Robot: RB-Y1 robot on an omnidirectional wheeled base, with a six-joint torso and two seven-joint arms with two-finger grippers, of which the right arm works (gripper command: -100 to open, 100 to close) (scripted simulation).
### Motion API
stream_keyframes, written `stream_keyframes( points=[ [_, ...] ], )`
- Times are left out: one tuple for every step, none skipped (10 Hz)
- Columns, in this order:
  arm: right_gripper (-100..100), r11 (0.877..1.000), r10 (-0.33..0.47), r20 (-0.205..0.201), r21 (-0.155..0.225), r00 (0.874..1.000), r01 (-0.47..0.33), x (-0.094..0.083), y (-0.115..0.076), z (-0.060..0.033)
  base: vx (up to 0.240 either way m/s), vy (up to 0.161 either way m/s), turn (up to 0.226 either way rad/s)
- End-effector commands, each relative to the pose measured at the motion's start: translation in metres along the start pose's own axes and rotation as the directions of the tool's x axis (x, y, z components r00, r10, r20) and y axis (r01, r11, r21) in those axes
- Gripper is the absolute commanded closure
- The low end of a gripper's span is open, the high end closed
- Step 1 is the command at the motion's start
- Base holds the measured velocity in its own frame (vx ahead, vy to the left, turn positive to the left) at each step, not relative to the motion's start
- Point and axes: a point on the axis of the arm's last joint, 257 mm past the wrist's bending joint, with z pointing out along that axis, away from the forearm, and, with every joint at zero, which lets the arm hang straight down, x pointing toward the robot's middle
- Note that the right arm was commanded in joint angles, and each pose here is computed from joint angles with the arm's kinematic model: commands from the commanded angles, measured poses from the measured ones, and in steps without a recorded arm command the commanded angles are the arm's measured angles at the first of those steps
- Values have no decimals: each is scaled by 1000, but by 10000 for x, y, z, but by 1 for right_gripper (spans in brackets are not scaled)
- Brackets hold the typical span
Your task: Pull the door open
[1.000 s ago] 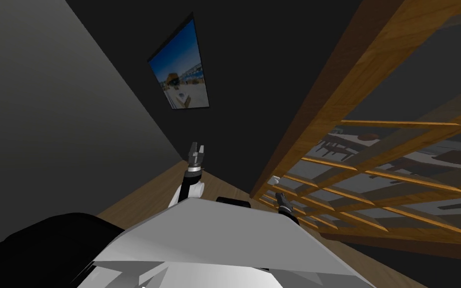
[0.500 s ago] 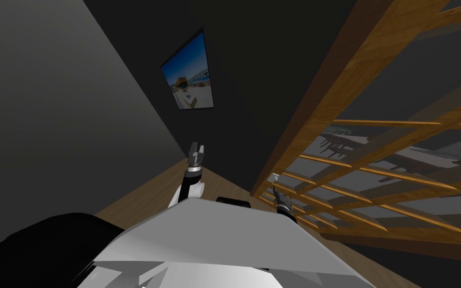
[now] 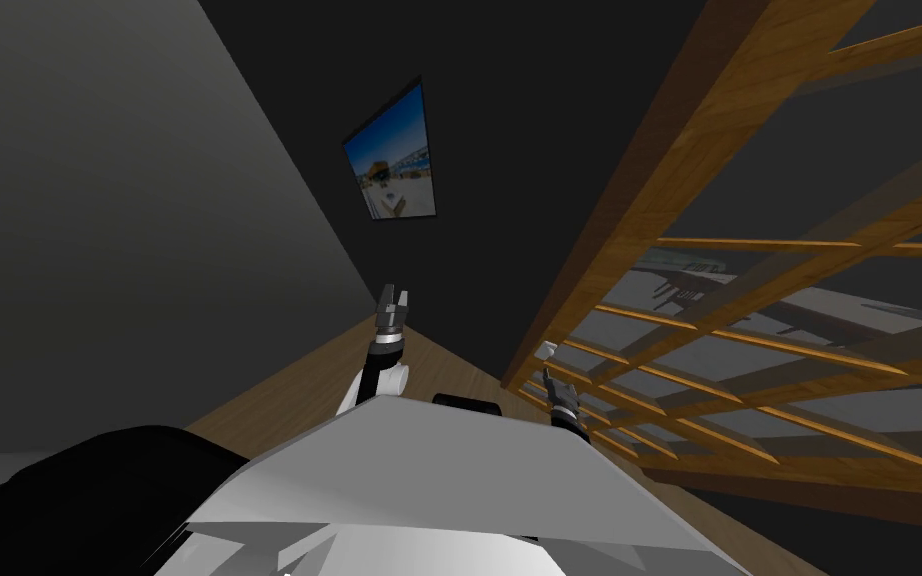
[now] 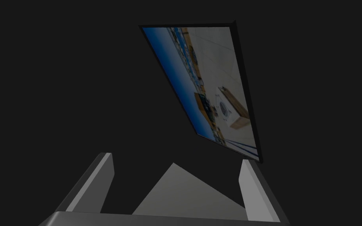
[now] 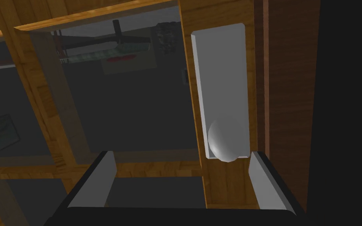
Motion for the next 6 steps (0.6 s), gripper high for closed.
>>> stream_keyframes(
  points=[
    [-100,999,-38,32,-21,999,39,-68,95,-21,-99,3,107],
    [-100,998,-57,50,-31,997,59,-111,149,-34,-94,5,88],
    [-100,996,-75,68,-41,995,78,-151,199,-48,-78,-6,64],
    [-100,994,-91,85,-49,992,95,-188,245,-62,-94,-17,70],
    [-100,992,-104,100,-56,990,110,-221,286,-75,-100,-9,53],
    [-100,989,-124,123,-65,985,132,-271,348,-97,-112,-2,89]
  ],
)
